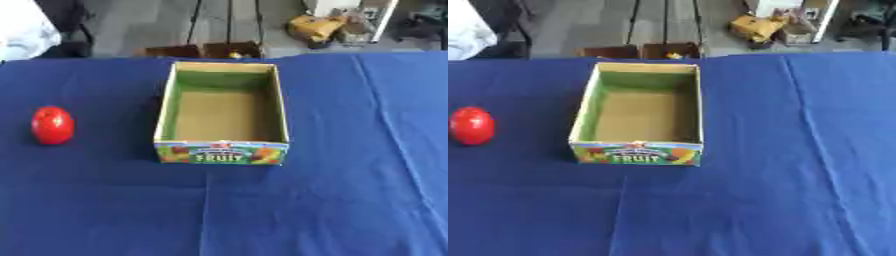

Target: Pick up objects on the table and place them in the box.

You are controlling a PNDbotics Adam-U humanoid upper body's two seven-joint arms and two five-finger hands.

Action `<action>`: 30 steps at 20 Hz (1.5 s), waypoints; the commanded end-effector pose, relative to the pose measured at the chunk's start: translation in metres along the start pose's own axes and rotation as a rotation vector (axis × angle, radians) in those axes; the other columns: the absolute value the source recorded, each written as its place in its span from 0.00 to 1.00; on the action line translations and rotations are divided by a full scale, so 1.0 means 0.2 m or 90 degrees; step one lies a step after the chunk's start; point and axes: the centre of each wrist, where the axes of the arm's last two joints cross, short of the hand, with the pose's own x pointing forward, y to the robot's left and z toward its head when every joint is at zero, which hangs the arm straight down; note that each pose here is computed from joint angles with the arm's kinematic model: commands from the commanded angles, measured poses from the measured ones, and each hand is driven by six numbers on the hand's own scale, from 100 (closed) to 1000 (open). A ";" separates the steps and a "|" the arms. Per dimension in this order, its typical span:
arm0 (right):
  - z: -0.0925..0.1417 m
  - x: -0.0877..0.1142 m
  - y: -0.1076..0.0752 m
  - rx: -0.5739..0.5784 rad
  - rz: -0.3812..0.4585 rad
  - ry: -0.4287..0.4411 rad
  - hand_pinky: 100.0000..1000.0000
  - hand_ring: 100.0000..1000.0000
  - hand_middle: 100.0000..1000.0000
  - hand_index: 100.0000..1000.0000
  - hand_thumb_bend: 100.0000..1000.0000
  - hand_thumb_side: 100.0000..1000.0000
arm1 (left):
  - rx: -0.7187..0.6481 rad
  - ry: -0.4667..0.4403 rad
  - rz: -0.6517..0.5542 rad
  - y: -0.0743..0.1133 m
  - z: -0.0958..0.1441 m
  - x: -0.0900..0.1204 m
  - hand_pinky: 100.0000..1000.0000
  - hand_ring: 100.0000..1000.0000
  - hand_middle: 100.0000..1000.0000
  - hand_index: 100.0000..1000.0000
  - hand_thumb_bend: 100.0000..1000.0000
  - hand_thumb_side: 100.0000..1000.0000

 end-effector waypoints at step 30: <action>-0.04 0.01 -0.02 0.009 0.007 -0.017 0.68 0.78 0.76 0.85 0.00 1.00 | -0.268 0.112 -0.242 0.27 -0.25 -0.19 0.51 0.65 0.71 0.98 0.00 0.94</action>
